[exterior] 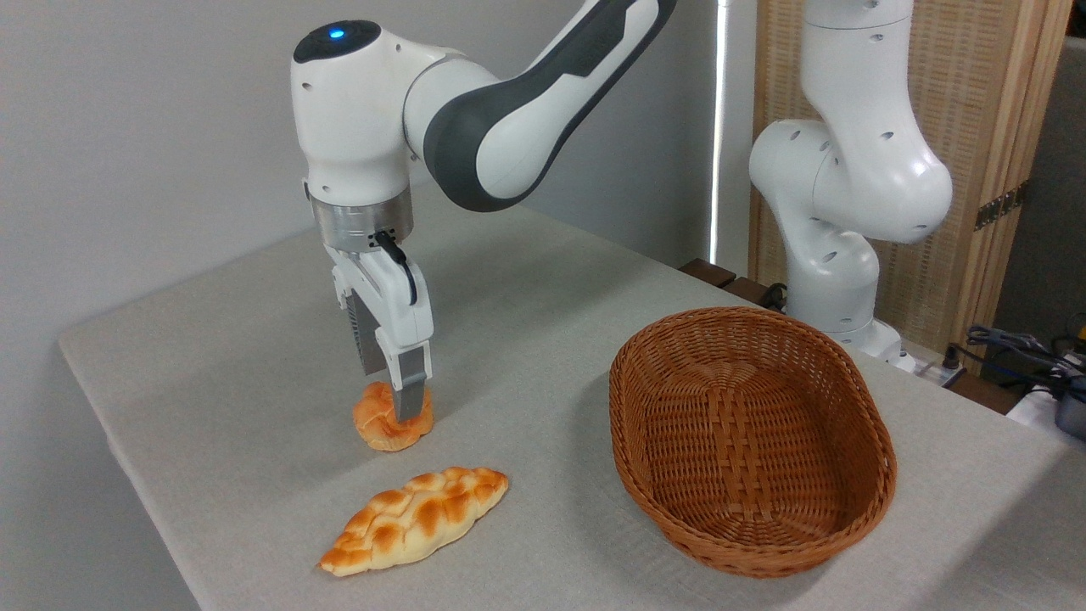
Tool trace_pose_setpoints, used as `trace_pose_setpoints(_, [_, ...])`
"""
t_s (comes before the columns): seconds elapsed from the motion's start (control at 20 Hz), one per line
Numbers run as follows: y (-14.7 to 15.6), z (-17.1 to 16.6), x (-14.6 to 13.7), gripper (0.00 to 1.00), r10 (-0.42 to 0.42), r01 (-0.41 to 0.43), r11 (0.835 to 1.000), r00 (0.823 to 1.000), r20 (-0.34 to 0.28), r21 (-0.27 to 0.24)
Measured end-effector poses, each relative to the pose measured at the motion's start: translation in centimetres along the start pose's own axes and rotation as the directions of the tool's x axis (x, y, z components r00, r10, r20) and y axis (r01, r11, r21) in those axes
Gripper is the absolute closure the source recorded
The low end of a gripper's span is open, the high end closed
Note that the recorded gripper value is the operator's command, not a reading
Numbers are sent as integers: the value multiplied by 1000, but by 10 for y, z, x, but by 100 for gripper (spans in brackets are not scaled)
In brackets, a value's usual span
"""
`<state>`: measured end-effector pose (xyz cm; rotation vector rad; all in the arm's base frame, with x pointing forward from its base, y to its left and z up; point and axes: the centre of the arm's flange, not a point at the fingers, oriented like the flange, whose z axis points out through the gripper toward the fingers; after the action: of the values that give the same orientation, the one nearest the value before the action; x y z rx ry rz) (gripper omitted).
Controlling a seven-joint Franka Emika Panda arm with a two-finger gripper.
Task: Put bread into the basket
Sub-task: 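Close the gripper on the round bun and lift it, then carry the held bun over the wicker basket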
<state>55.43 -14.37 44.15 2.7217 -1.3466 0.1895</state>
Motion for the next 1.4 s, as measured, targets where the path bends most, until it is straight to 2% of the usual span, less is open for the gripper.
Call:
trace_pose_setpoints(0.15, [1, 6, 2, 0, 16, -16, 1000, 1000, -12, 10])
trace_pose_setpoints(0.2, [2, 9, 3, 3, 20, -20, 1000, 1000, -14, 12])
trace_pose_setpoints(0.25, [3, 12, 3, 11, 22, -22, 1000, 1000, -13, 11])
trace_pose_setpoints(0.3, [5, 15, 3, 24, 25, -25, 1000, 1000, -11, 9])
trace_pose_setpoints(0.45, [8, 21, 3, 68, 39, -39, 999, 999, -5, 2])
trace_pose_setpoints(0.5, [8, 21, 3, 77, 47, -47, 999, 999, -5, 2])
trace_pose_setpoints(0.55, [8, 21, 3, 82, 58, -58, 998, 998, -4, 2])
trace_pose_setpoints(0.7, [8, 22, 3, 88, 74, -74, 997, 997, -3, 0])
trace_pose_setpoints(1.4, [9, 19, 3, 90, 89, -89, 996, 996, -7, 5])
